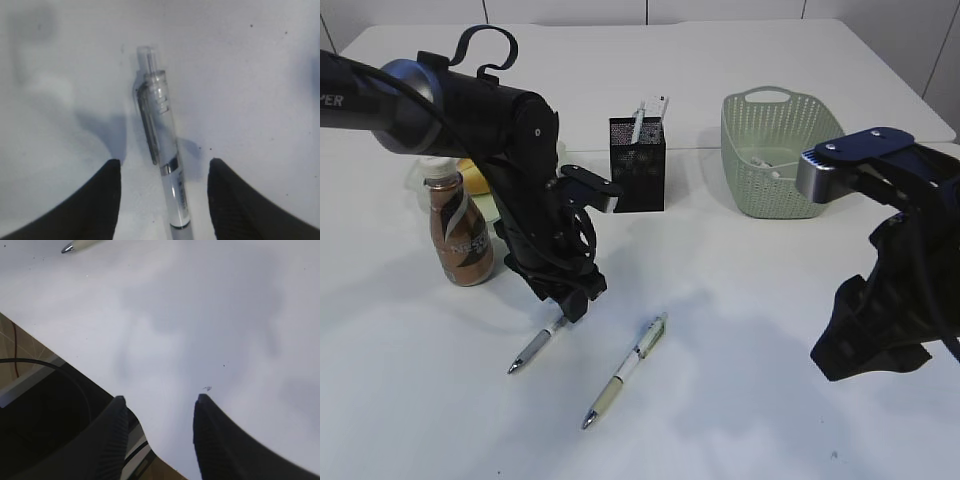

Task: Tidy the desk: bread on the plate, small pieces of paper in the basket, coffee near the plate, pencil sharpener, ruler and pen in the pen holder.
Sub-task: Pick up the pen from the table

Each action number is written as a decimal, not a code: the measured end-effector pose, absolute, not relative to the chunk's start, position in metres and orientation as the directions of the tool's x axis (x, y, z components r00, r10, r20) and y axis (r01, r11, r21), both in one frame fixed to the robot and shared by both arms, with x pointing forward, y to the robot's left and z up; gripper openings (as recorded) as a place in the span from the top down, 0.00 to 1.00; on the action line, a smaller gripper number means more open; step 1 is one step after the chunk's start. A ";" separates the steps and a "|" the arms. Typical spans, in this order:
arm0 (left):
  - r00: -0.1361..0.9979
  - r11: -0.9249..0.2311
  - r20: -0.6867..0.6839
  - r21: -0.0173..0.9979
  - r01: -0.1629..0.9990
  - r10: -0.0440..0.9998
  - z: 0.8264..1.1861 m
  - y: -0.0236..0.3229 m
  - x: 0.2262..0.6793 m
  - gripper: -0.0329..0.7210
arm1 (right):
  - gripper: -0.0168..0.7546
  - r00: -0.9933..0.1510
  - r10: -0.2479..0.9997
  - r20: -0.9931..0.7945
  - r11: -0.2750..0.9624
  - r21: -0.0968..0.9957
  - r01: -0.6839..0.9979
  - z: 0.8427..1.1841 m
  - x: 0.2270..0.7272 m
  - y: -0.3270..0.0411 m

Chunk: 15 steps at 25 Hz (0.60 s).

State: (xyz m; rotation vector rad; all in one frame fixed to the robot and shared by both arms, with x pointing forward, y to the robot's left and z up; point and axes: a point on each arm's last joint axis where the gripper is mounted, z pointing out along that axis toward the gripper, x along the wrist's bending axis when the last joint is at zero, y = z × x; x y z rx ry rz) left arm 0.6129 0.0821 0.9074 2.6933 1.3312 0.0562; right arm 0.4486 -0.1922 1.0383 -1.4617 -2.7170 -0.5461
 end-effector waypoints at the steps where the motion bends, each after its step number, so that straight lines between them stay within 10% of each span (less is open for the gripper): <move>1: 0.609 -0.600 -0.027 0.139 0.788 0.793 0.907 0.082 0.613 0.45 | 0.52 -0.565 0.808 0.170 0.504 0.298 0.810 1.038 0.449 -0.192; 15: 0.603 -0.595 -0.030 0.129 0.794 0.798 0.907 0.083 0.612 0.47 | 0.52 -0.561 0.808 0.182 0.496 0.303 0.814 1.039 0.448 -0.191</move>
